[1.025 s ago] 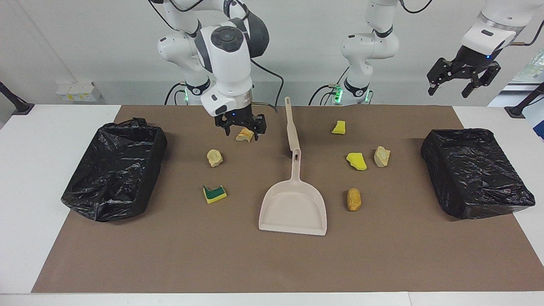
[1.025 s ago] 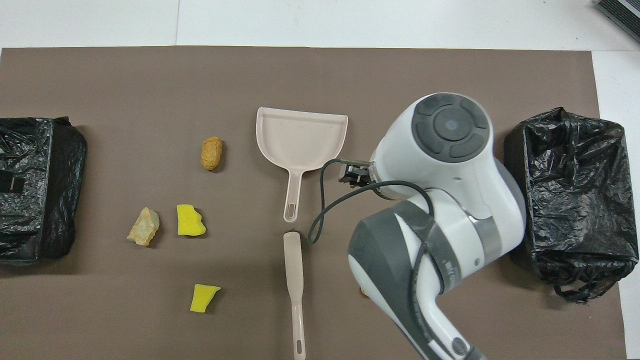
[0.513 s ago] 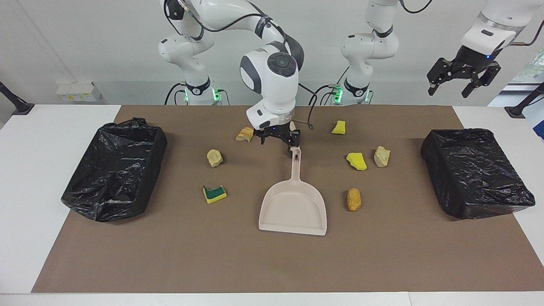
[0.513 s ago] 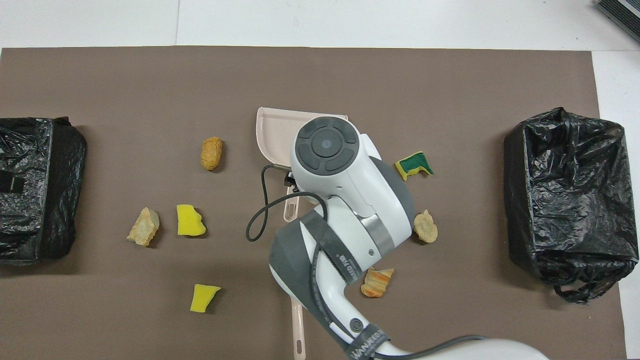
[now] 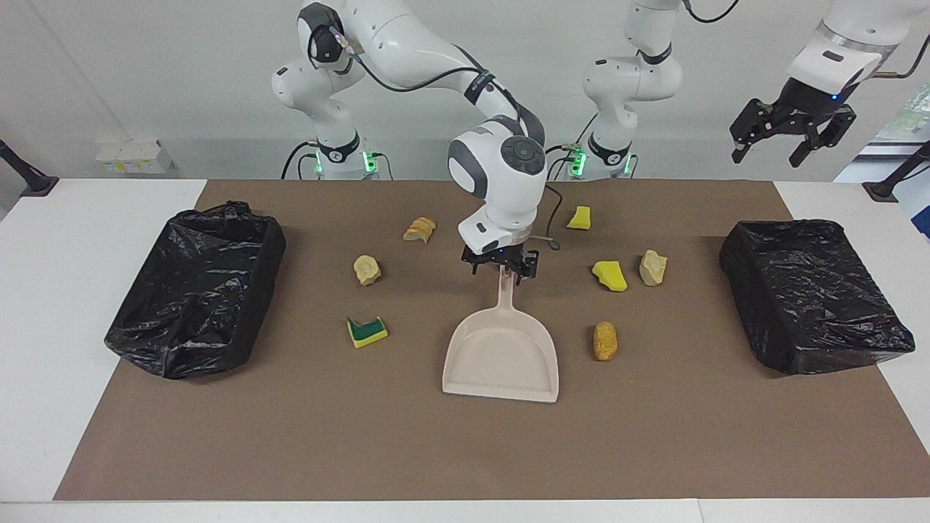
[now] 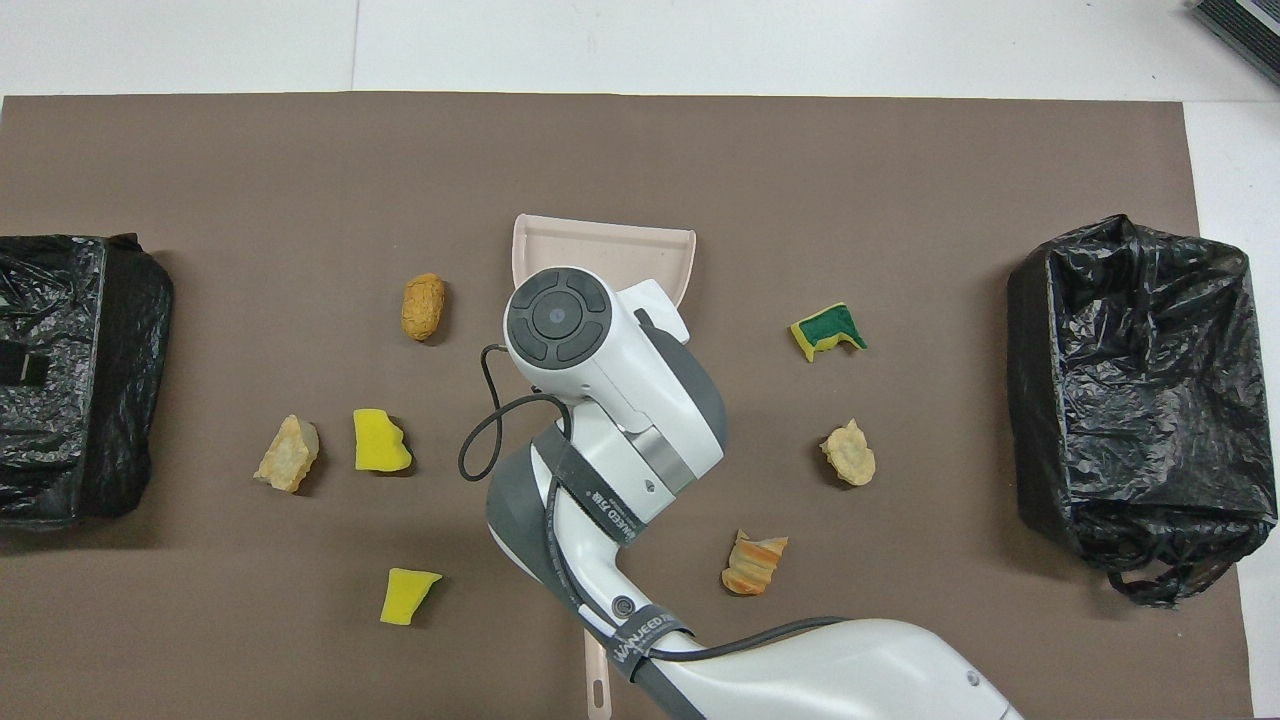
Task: Sweep and dump trash in bin
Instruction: 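Grasp the dustpan handle with the right gripper and lift it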
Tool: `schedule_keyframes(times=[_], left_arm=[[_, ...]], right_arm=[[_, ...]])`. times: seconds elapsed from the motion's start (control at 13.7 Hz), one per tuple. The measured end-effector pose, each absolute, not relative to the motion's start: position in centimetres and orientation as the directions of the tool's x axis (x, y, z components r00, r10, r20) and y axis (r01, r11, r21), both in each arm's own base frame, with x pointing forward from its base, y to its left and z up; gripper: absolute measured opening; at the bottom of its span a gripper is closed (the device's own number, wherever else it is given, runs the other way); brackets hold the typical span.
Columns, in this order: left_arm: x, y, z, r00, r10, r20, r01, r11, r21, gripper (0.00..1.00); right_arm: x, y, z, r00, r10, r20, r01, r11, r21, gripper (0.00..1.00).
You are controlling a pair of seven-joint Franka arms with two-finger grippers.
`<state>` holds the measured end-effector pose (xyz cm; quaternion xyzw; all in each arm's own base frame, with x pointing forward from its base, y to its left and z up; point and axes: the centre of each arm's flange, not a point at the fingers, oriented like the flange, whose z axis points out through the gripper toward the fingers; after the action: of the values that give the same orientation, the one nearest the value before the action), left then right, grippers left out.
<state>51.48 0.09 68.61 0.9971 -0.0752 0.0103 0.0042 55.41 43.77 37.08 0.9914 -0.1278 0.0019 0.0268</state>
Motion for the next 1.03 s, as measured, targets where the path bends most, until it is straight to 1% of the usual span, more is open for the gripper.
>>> schedule_keyframes(times=[0.07, 0.22, 0.29, 0.44, 0.66, 0.73, 0.81, 0.88, 0.95, 1.03], left_arm=[[51.5, 0.1, 68.6, 0.988, -0.15, 0.021, -0.15, -0.989, 0.007, 1.0], [51.5, 0.1, 68.6, 0.988, -0.15, 0.021, -0.15, -0.989, 0.007, 1.0], [51.5, 0.1, 68.6, 0.988, -0.15, 0.021, -0.15, -0.989, 0.007, 1.0], [51.5, 0.1, 68.6, 0.988, -0.15, 0.021, -0.15, -0.989, 0.007, 1.0], [51.5, 0.1, 68.6, 0.988, -0.15, 0.021, -0.15, -0.989, 0.007, 1.0], [51.5, 0.1, 68.6, 0.988, -0.15, 0.021, -0.15, -0.989, 0.007, 1.0], [51.5, 0.1, 68.6, 0.988, -0.15, 0.021, -0.15, -0.989, 0.007, 1.0], [51.5, 0.1, 68.6, 0.988, -0.15, 0.021, -0.15, -0.989, 0.007, 1.0], [51.5, 0.1, 68.6, 0.988, -0.15, 0.021, -0.15, -0.989, 0.007, 1.0], [51.5, 0.1, 68.6, 0.988, -0.15, 0.021, -0.15, -0.989, 0.007, 1.0]], right_arm=[[55.3, 44.2, 36.7, 0.971, -0.237, 0.017, -0.238, -0.97, 0.048, 1.0], [55.0, 44.8, 36.4, 0.984, -0.177, 0.023, -0.178, -0.983, 0.052, 0.83], [54.8, 44.9, 36.1, 0.99, -0.142, 0.019, -0.143, -0.988, 0.059, 0.82], [54.5, 44.9, 35.5, 0.995, -0.097, 0.009, -0.097, -0.993, 0.068, 0.62], [54.5, 44.9, 35.4, 0.999, -0.051, 0.005, -0.052, -0.996, 0.07, 0.6], [54.5, 44.9, 35.4, 0.999, -0.043, 0.004, -0.043, -0.997, 0.07, 0.56], [54.5, 44.8, 35.4, 0.999, -0.04, 0.004, -0.04, -0.997, 0.07, 0.55], [54.5, 44.8, 35.5, 0.999, -0.039, 0.006, -0.04, -0.997, 0.068, 0.47], [54.6, 44.8, 35.5, 0.999, -0.04, 0.009, -0.04, -0.997, 0.066, 0.33], [54.7, 44.8, 35.5, 0.999, -0.04, 0.01, -0.041, -0.997, 0.065, 0.31]])
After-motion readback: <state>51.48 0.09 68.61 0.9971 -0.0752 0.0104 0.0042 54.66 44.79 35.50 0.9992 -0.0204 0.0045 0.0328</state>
